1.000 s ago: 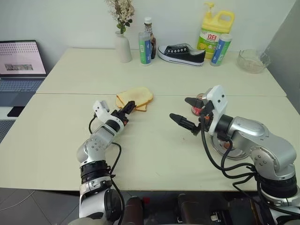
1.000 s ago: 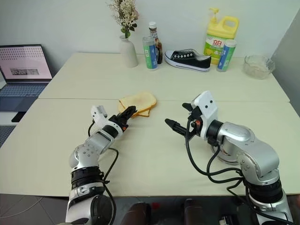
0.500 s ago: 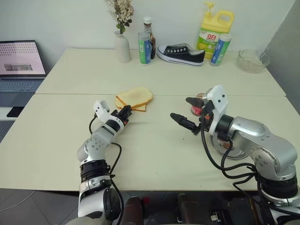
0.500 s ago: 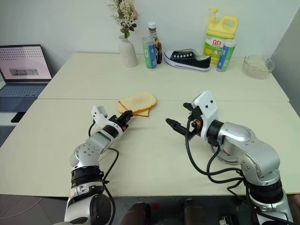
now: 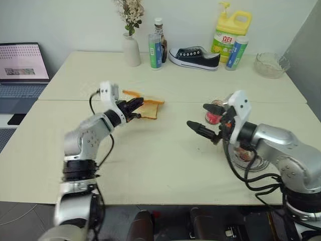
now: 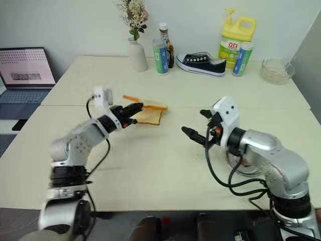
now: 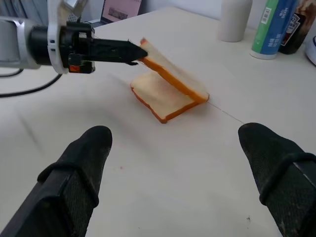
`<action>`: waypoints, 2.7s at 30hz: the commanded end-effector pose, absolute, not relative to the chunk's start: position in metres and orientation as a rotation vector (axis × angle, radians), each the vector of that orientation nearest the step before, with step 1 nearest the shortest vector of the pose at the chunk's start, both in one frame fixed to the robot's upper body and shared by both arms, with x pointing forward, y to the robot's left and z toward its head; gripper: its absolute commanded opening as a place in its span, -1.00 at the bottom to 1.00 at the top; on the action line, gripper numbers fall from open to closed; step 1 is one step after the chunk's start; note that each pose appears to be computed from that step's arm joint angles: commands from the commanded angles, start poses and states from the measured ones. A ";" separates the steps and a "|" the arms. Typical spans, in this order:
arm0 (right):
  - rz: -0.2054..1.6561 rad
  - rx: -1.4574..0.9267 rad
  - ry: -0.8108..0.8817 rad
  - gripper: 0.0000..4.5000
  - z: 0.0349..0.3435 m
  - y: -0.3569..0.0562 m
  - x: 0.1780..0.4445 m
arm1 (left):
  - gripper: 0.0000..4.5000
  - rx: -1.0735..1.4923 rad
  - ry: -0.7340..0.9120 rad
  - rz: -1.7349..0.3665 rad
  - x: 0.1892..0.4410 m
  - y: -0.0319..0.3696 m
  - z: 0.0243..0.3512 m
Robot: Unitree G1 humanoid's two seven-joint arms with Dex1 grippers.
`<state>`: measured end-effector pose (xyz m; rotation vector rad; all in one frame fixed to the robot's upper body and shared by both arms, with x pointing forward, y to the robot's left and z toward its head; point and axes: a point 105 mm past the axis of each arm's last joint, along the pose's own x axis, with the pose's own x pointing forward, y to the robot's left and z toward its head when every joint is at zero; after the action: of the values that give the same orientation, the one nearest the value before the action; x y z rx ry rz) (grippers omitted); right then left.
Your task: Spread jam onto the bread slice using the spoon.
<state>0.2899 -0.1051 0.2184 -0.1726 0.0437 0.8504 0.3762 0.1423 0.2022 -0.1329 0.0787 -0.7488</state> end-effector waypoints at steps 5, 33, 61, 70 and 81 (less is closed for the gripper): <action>0.934 -0.193 0.071 1.00 0.243 -0.133 0.247 | -0.98 0.140 0.112 -1.296 0.303 0.099 0.234; 0.885 -0.090 0.181 1.00 0.223 -0.140 0.229 | -0.98 0.754 0.155 -1.348 0.351 0.080 0.128; 0.628 -0.034 0.241 1.00 0.194 -0.183 0.225 | 0.97 0.727 -0.118 -1.207 0.380 0.070 0.174; 0.318 0.203 0.234 1.00 0.169 -0.241 0.207 | 0.97 0.471 -0.215 -1.548 0.293 0.042 0.211; 0.041 0.605 0.159 1.00 0.137 -0.303 0.210 | 0.97 0.396 -0.197 -1.565 0.289 0.021 0.210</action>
<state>0.2056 -0.2951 0.1296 0.5541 0.2193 0.0548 0.2926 0.0270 0.2010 0.3835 -0.1515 -1.5504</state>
